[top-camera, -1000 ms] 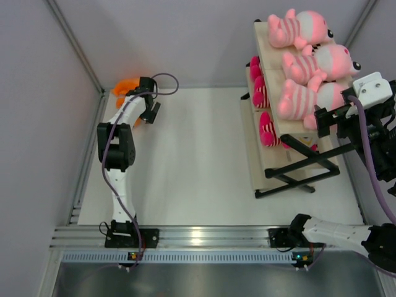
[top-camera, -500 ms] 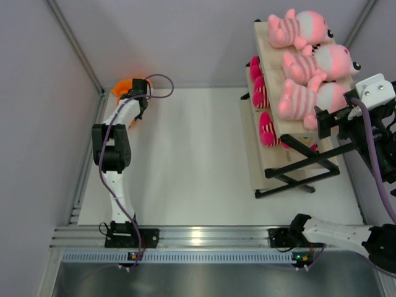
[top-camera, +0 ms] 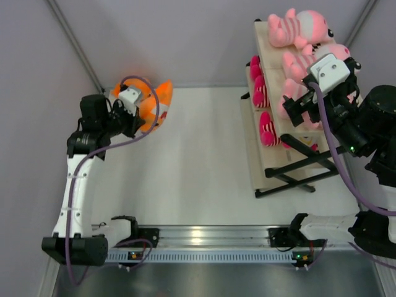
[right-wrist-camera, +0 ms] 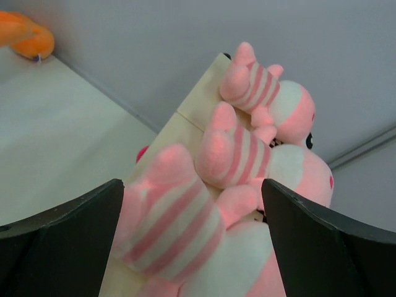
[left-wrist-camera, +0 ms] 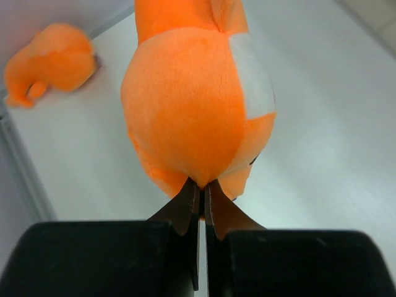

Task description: Place and organize the stuffed toys onto the shelf

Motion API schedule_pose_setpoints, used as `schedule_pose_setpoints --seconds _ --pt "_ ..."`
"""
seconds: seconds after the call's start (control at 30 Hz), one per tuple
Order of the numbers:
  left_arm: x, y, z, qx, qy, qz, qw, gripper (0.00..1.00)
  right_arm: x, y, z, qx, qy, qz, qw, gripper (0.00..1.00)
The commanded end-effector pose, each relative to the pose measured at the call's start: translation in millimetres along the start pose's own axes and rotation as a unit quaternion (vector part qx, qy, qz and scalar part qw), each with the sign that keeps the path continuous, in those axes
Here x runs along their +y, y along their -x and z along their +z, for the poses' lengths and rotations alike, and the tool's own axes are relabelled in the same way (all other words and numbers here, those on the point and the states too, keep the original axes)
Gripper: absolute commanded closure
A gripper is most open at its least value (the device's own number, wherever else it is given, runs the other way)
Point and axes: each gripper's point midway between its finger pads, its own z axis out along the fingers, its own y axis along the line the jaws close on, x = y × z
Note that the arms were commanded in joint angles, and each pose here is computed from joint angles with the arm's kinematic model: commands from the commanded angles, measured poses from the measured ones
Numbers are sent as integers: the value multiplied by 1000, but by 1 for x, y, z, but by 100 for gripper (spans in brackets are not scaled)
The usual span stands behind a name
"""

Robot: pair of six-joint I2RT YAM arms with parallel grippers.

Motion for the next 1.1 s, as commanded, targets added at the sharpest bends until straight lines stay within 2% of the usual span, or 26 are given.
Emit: schedule_pose_setpoints --seconds 0.0,0.07,0.2,0.23,0.37,0.43,0.5,0.63,0.73,0.87,0.93,1.07 --pt "-84 -3 -31 -10 -207 -38 978 100 6 43 -1 -80 44 6 996 6" --pt "-105 -9 -47 1 -252 -44 967 100 21 51 8 -90 74 -11 993 6" --pt "-127 -17 -70 -7 -304 -20 953 100 75 55 25 -99 170 -117 973 5" --pt "-131 -17 -75 -11 -310 -11 950 100 107 53 29 -93 213 -153 960 5" --pt "-142 -24 -93 -6 -329 9 944 100 180 40 38 -75 296 -259 916 5" --pt "-146 -29 -100 0 -333 12 943 100 216 41 31 -97 359 -263 890 6" --pt "-148 -34 -105 9 -332 11 943 100 237 39 26 -102 400 -251 876 6" --pt "-155 -39 -114 12 -342 13 939 100 286 5 36 -52 455 -264 849 11" --pt "-158 -43 -118 14 -342 17 939 100 318 -17 38 -34 498 -239 833 15" --pt "-162 -48 -123 18 -348 20 937 100 333 -46 49 -15 518 -209 829 16" --pt "-163 -48 -125 17 -349 23 937 100 334 -43 58 -28 515 -178 838 16" --pt "-169 -52 -134 20 -360 26 932 100 345 -58 75 -23 499 -164 851 16"
